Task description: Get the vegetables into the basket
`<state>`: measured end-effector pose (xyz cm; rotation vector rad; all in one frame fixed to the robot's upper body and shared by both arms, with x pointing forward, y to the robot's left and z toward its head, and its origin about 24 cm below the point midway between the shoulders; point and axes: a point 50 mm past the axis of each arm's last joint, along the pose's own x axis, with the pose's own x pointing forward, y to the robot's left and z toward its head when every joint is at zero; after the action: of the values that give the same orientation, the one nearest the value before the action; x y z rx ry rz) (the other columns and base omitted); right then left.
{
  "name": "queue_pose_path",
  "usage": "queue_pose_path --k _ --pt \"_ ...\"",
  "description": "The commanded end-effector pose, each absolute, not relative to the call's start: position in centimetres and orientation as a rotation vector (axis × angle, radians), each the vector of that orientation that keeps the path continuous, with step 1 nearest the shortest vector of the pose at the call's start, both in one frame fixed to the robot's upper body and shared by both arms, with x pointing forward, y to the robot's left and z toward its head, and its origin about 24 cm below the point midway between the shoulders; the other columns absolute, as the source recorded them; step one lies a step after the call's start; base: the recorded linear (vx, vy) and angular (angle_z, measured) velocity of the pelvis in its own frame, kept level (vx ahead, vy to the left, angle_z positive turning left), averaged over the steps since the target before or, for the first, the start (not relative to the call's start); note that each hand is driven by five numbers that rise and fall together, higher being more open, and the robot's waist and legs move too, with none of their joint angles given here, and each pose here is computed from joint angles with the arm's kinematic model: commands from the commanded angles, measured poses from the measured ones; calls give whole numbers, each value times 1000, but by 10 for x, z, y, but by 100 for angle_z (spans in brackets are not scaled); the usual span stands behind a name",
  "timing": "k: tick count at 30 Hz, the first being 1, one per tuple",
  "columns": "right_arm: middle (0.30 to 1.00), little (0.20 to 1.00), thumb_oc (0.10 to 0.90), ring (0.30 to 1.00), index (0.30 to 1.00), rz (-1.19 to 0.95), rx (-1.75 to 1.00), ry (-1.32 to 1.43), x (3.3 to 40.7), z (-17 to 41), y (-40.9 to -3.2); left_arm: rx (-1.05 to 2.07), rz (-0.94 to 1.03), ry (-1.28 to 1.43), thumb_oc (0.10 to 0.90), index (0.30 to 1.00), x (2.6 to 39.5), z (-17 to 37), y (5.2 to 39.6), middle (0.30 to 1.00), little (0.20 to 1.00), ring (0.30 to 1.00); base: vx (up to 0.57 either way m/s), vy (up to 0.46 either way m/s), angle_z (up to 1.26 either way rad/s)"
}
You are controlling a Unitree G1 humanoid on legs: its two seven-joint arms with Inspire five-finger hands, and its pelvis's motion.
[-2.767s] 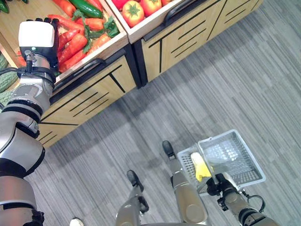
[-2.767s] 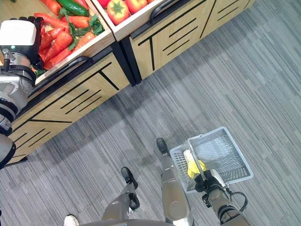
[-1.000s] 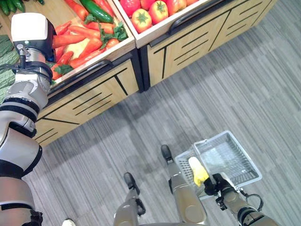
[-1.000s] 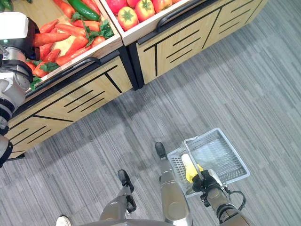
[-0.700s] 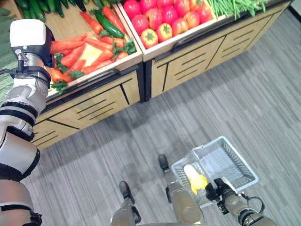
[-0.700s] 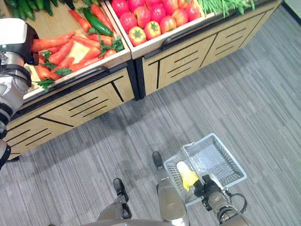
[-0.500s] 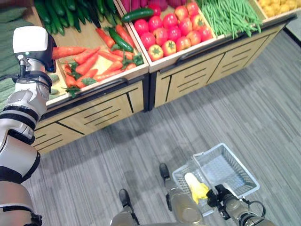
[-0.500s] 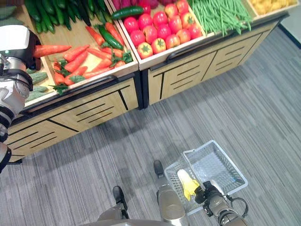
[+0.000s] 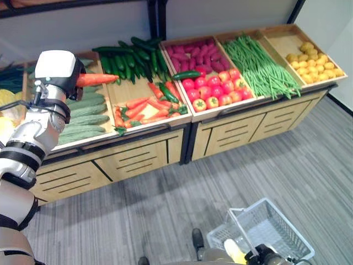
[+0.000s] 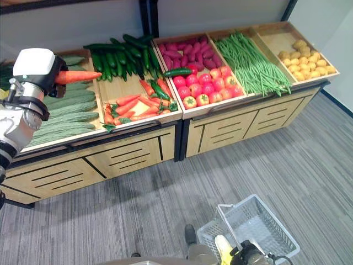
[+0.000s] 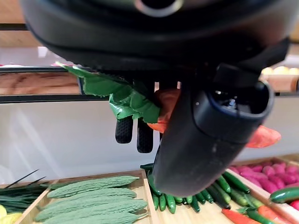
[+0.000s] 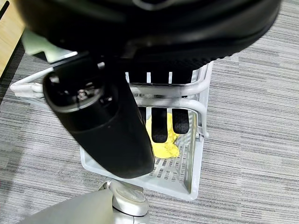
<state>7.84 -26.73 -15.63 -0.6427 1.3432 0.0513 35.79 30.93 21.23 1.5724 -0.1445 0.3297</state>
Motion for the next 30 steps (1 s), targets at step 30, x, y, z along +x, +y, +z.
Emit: queue_pose_path --k 30 --pt "300 300 400 300 300 -4 -622 1502 41 -157 -282 1235 395 -437 400 300 334 244 279 300 300 300 -3 14 5"
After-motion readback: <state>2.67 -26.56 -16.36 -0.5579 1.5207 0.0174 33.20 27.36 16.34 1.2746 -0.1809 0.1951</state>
